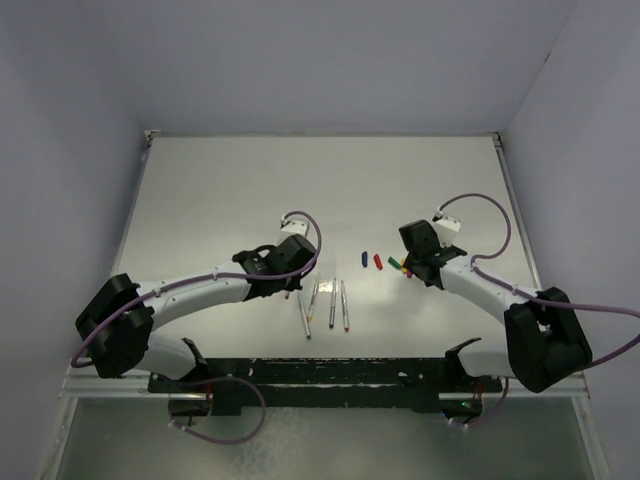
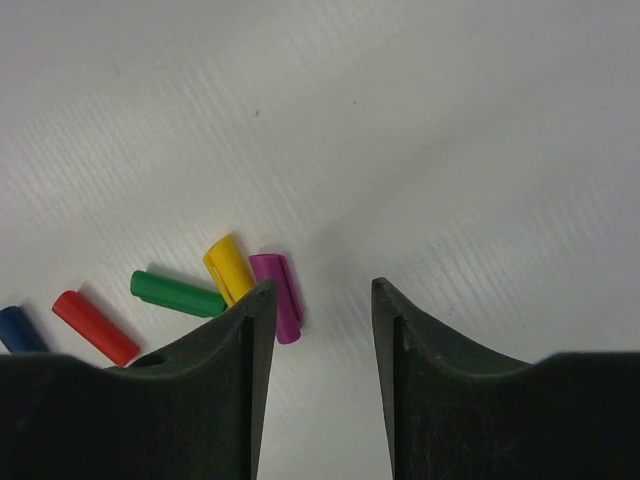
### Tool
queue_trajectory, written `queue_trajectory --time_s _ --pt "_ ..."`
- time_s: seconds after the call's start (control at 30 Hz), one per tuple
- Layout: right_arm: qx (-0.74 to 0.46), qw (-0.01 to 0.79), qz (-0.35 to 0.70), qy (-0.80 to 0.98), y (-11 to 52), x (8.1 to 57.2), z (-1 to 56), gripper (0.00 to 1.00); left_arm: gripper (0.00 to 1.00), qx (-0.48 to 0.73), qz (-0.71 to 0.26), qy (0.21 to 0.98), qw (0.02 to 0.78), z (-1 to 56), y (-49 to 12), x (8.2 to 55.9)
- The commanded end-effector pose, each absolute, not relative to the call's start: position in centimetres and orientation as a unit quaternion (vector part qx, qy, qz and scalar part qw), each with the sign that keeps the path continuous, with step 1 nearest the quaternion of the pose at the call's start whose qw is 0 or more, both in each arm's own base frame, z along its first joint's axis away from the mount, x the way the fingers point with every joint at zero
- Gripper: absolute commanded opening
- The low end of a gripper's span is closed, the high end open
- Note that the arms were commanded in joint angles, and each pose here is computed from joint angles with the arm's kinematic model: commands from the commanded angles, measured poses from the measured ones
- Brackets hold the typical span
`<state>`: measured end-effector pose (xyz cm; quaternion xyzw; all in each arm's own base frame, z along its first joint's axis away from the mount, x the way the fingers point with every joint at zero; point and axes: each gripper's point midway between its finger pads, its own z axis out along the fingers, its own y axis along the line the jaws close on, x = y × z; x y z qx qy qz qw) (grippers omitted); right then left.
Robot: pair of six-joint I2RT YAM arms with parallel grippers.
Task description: Insert the pens into the pen caps
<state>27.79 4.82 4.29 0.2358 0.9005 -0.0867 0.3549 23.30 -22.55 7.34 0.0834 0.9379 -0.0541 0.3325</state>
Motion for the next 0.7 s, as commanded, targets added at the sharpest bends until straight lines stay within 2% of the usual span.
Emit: queue_trajectory --time_s 0.0,0.67 --pt "0.255 0.379 -0.05 0.888 6.0 29.7 5.7 0.46 0.0 0.084 -0.069 0.921 0.373 9.8 -23.7 24.9" --pt "0.251 0.341 -0.083 0.902 6.0 29.8 3.4 0.45 0.0 0.08 -0.049 0.927 0.364 8.6 -22.9 24.7"
